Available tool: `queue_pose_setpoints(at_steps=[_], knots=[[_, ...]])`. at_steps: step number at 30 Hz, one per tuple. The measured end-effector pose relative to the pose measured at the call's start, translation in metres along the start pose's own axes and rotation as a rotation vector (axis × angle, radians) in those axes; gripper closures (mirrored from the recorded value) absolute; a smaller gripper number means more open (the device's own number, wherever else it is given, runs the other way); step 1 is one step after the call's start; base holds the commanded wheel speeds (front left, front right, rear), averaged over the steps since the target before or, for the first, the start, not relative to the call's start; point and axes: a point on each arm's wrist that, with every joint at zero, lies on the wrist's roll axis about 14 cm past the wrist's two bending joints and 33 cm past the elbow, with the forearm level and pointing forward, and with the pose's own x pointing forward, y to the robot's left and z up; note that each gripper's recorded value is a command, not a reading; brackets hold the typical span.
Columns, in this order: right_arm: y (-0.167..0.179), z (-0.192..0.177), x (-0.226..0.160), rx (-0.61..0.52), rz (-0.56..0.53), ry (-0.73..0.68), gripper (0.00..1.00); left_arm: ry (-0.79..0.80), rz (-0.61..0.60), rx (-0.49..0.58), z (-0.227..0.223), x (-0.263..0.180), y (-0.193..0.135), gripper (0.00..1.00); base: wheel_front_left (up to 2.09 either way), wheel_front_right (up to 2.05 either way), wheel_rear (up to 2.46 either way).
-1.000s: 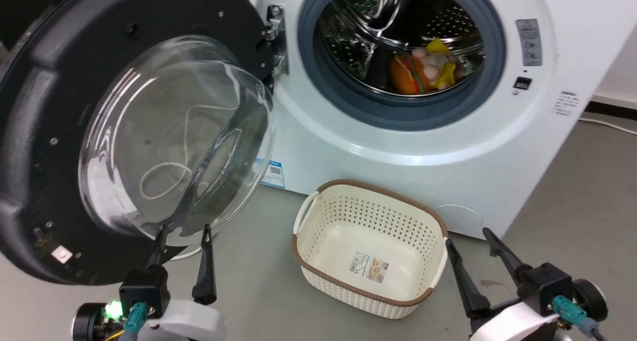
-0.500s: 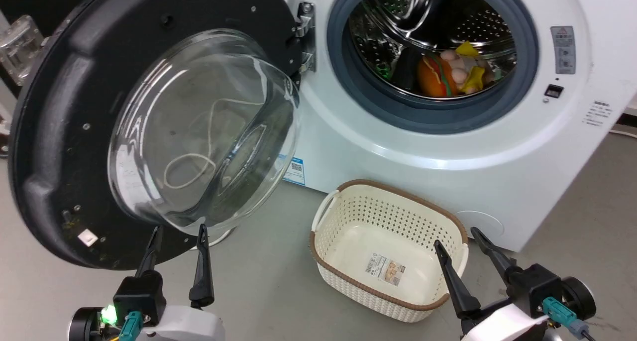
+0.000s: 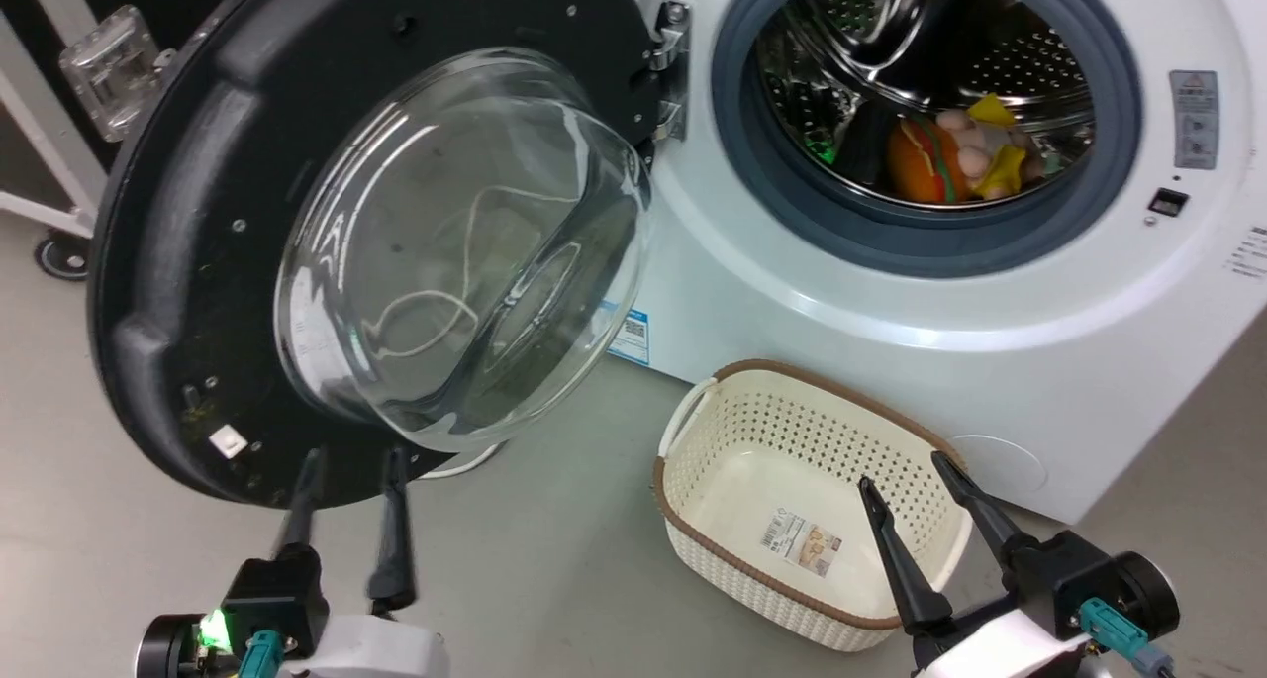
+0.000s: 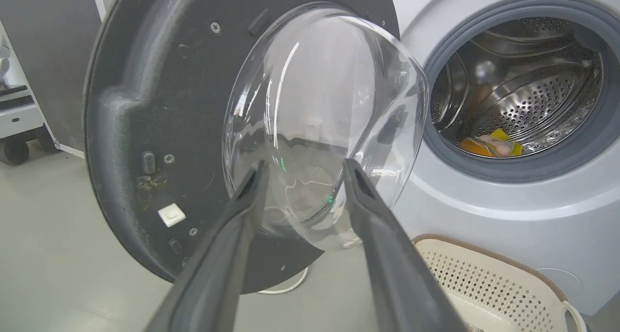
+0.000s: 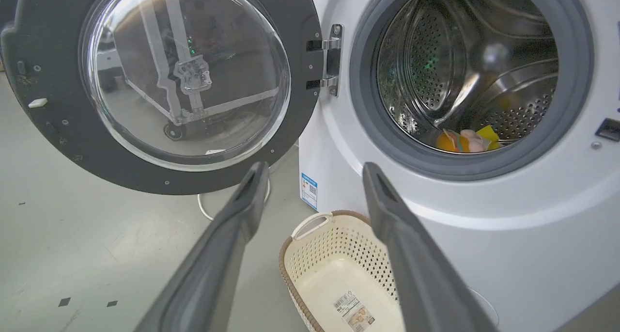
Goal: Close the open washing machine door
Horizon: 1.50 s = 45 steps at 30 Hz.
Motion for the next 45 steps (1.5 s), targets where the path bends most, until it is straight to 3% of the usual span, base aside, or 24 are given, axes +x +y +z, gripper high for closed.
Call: queue_pose_setpoints(at_steps=[13, 17, 22, 26, 30, 35, 39, 45], knots=[[0.003, -0.011, 0.006, 0.024, 0.017, 0.005, 0.00, -0.135, 0.071, -0.080, 0.039, 0.008, 0.038, 1.00, 0.00, 0.00, 0.00], [0.001, -0.016, 0.007, 0.026, 0.013, 0.012, 0.00, -0.181, 0.115, -0.108, 0.055, 0.023, 0.068, 1.00, 0.00, 0.00, 0.00], [-0.003, -0.028, 0.009, 0.038, 0.008, 0.030, 0.00, -0.214, 0.208, -0.259, 0.078, 0.054, 0.112, 1.00, 0.00, 0.00, 0.00], [-0.005, -0.034, 0.011, 0.048, 0.006, 0.037, 0.00, -0.165, 0.258, -0.313, 0.082, 0.077, 0.146, 1.00, 0.00, 0.00, 0.00], [-0.007, -0.037, 0.015, 0.053, 0.008, 0.035, 0.00, -0.085, 0.332, -0.458, 0.071, 0.095, 0.174, 1.00, 0.00, 0.00, 0.00], [-0.009, -0.043, 0.018, 0.059, 0.011, 0.037, 0.00, 0.049, 0.384, -0.765, 0.045, 0.109, 0.188, 1.00, 0.00, 0.00, 0.00], [-0.009, -0.047, 0.021, 0.063, 0.018, 0.038, 0.00, 0.168, 0.338, -0.945, 0.027, 0.115, 0.179, 1.00, 0.00, 0.00, 0.00], [-0.005, -0.052, 0.025, 0.073, 0.038, 0.039, 0.00, 0.310, 0.180, -1.112, 0.018, 0.116, 0.147, 1.00, 0.00, 0.00, 0.00]])
